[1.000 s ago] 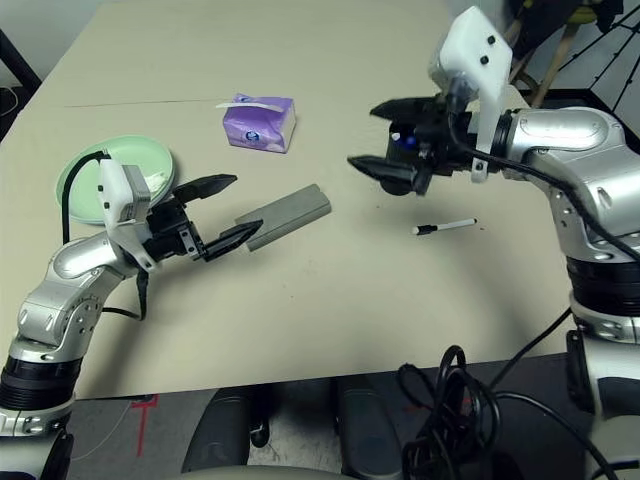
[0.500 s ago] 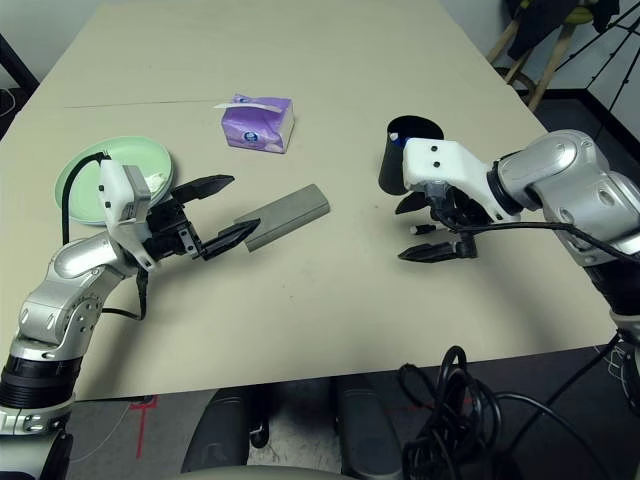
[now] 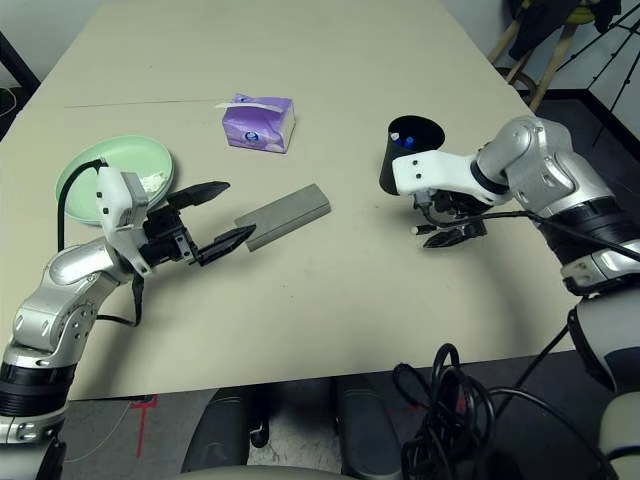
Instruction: Organize and tidy the items on the table.
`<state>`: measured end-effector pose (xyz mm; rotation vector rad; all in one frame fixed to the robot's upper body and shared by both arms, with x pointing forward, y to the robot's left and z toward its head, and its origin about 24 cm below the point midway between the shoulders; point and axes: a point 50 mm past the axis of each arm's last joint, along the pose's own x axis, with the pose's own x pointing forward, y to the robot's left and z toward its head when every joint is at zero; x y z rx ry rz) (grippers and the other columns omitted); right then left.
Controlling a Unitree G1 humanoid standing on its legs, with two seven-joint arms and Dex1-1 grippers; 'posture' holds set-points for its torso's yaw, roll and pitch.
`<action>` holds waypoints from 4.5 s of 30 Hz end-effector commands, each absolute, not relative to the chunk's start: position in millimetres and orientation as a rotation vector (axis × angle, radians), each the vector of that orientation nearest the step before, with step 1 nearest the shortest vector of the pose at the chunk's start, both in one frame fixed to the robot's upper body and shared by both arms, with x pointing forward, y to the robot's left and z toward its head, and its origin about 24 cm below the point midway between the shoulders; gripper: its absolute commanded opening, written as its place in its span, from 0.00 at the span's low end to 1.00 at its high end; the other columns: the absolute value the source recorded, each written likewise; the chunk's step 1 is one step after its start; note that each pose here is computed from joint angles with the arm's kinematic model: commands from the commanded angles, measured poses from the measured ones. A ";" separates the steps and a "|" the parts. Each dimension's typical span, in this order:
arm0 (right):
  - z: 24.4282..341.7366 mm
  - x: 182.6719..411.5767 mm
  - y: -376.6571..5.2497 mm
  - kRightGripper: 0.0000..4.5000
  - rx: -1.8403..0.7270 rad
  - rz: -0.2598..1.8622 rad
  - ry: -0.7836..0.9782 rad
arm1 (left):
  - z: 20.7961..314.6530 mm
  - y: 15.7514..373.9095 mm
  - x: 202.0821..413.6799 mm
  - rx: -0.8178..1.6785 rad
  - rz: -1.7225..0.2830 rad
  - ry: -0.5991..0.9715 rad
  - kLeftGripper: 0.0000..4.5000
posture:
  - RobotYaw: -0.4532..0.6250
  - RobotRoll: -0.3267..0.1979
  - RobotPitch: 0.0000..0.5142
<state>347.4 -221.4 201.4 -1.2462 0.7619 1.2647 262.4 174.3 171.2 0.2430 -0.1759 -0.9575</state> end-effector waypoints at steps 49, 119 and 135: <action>173.2 353.3 -227.5 1.00 -1.516 1.398 0.924 | 175.5 175.6 244.4 0.248 -0.925 -0.134 1.00 | 0.52 0.62 0.39; 198.9 325.0 -181.9 0.07 -0.991 1.320 0.601 | 173.7 169.1 256.4 0.239 -0.966 -0.150 1.00 | 0.46 0.62 0.34; 272.9 335.6 -148.0 0.07 -0.417 1.065 -0.239 | 172.6 169.5 258.4 0.249 -0.976 -0.153 1.00 | 0.45 0.62 0.31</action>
